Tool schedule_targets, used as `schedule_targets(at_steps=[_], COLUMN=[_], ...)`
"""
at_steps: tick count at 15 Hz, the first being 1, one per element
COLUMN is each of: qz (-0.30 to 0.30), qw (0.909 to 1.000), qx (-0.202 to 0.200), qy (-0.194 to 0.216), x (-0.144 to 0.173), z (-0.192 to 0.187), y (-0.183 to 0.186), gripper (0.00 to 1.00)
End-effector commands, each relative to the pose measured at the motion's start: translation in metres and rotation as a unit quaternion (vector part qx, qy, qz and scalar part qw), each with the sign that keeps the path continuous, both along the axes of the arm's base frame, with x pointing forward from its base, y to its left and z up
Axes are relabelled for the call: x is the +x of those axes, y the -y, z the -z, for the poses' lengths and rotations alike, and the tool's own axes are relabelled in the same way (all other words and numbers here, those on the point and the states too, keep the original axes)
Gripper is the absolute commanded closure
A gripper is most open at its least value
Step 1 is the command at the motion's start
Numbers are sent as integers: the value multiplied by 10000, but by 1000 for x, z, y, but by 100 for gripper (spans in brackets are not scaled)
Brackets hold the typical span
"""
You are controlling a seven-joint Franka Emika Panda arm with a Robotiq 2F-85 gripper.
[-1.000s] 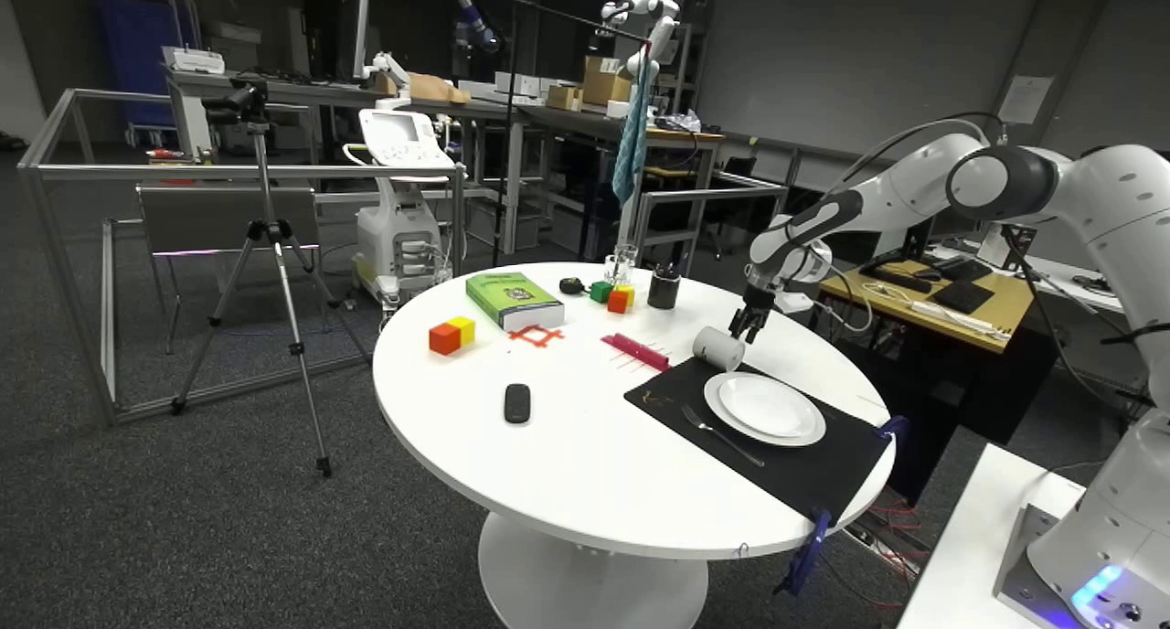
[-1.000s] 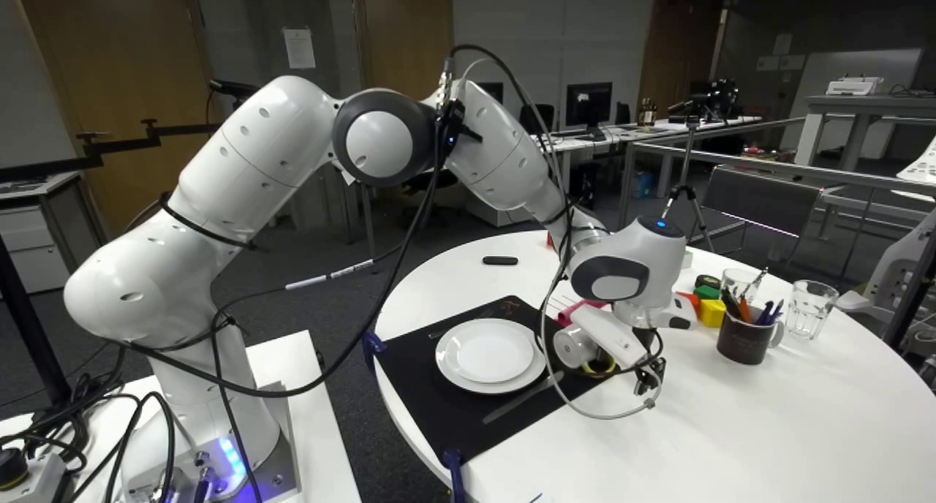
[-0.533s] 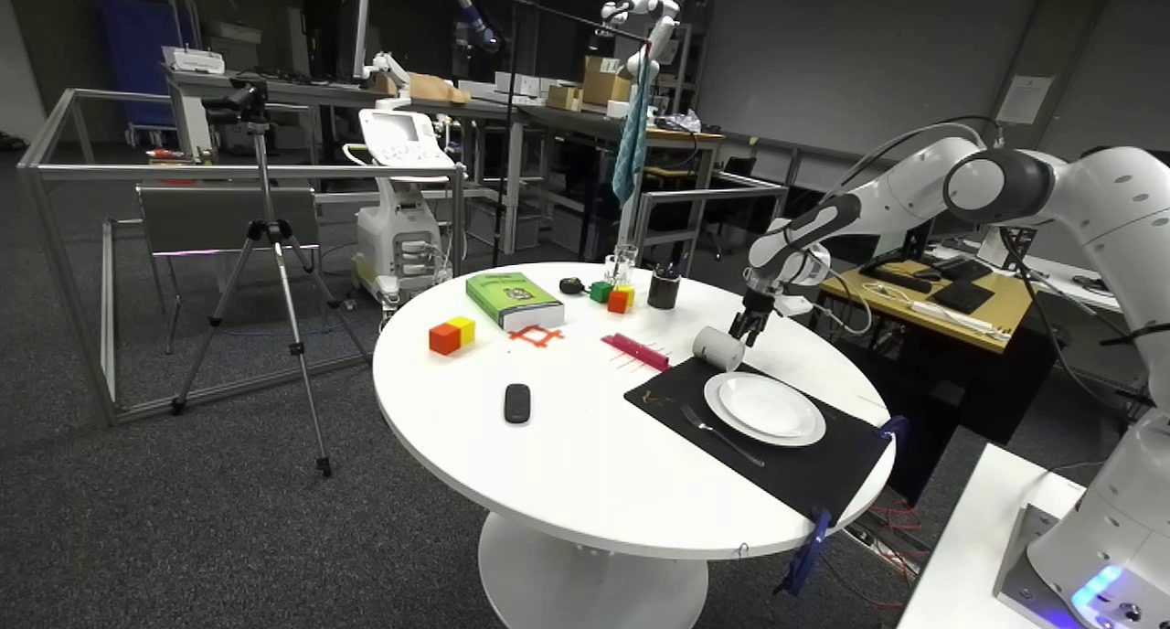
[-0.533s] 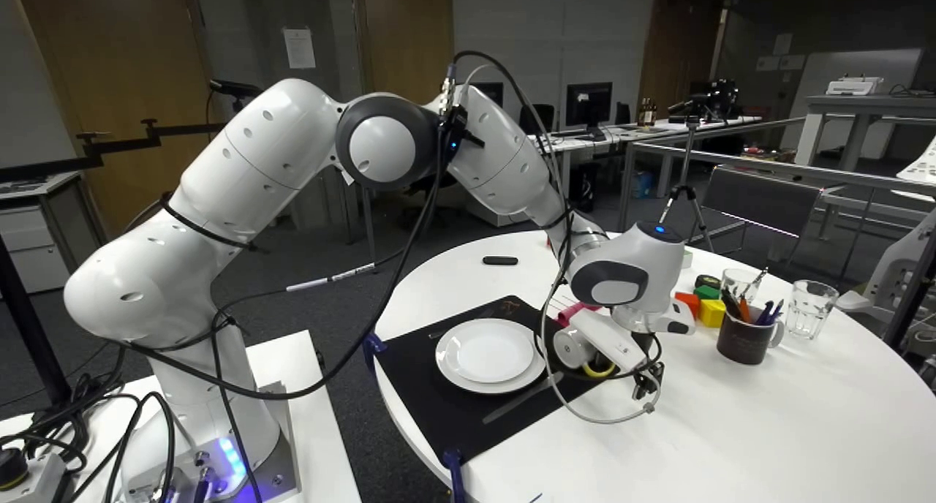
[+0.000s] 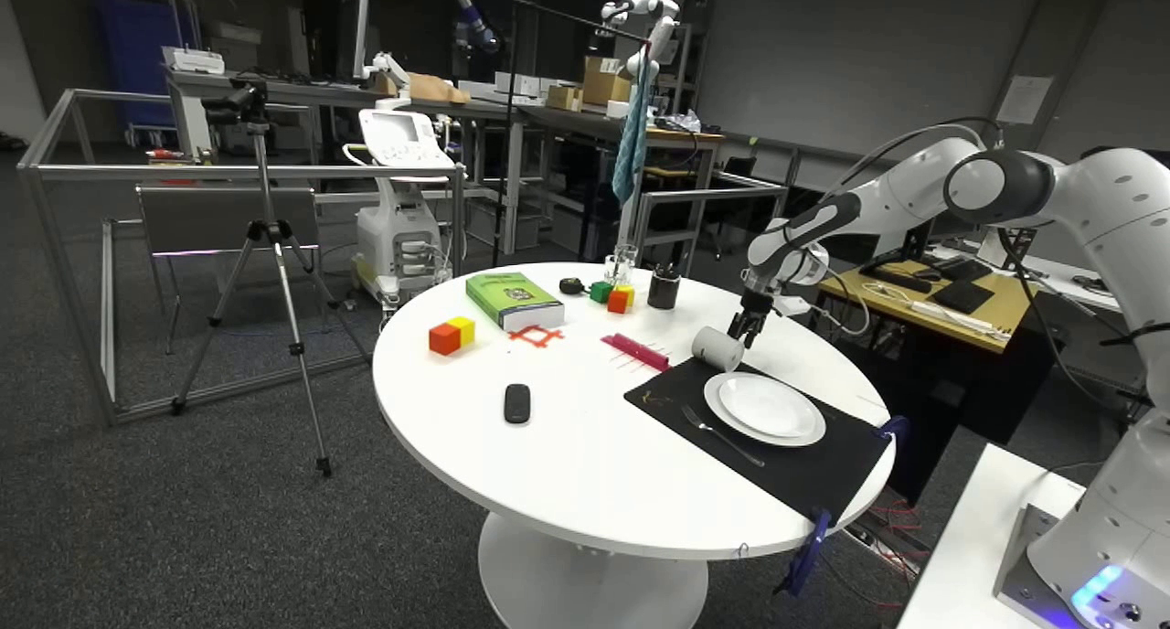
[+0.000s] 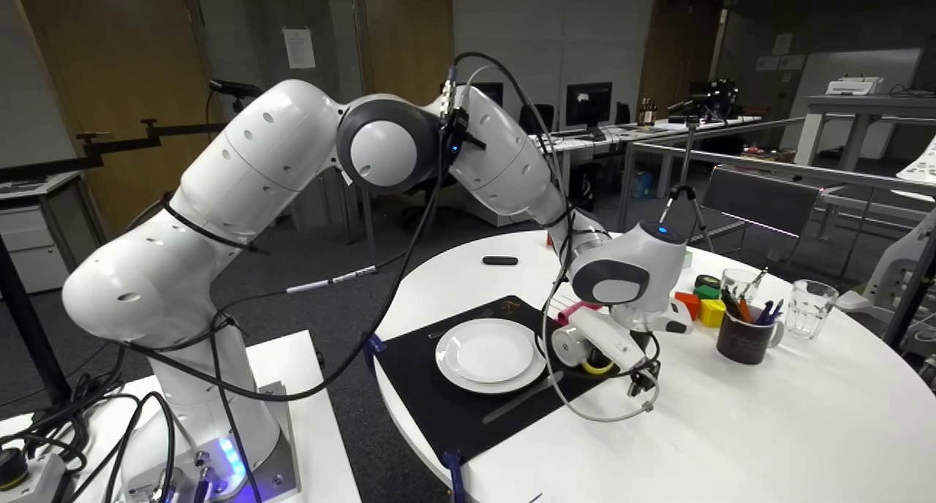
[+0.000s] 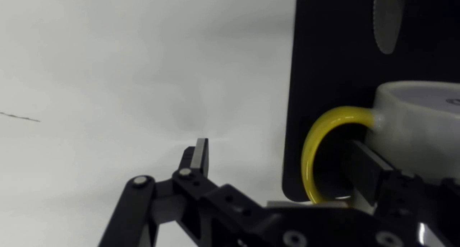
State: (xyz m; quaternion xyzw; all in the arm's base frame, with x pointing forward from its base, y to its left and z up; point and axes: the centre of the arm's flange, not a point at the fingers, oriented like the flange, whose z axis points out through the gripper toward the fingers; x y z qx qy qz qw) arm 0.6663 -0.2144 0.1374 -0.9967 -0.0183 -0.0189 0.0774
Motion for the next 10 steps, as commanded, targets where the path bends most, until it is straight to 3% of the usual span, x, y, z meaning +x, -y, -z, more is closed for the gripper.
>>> schedule_targets(at_steps=[1,10], qz=[-187,-360], qw=[9995,9985], qx=[234,378], qy=[-72,-154], x=[9,14], z=[-2,-9], y=[8,1], gripper=[0,0])
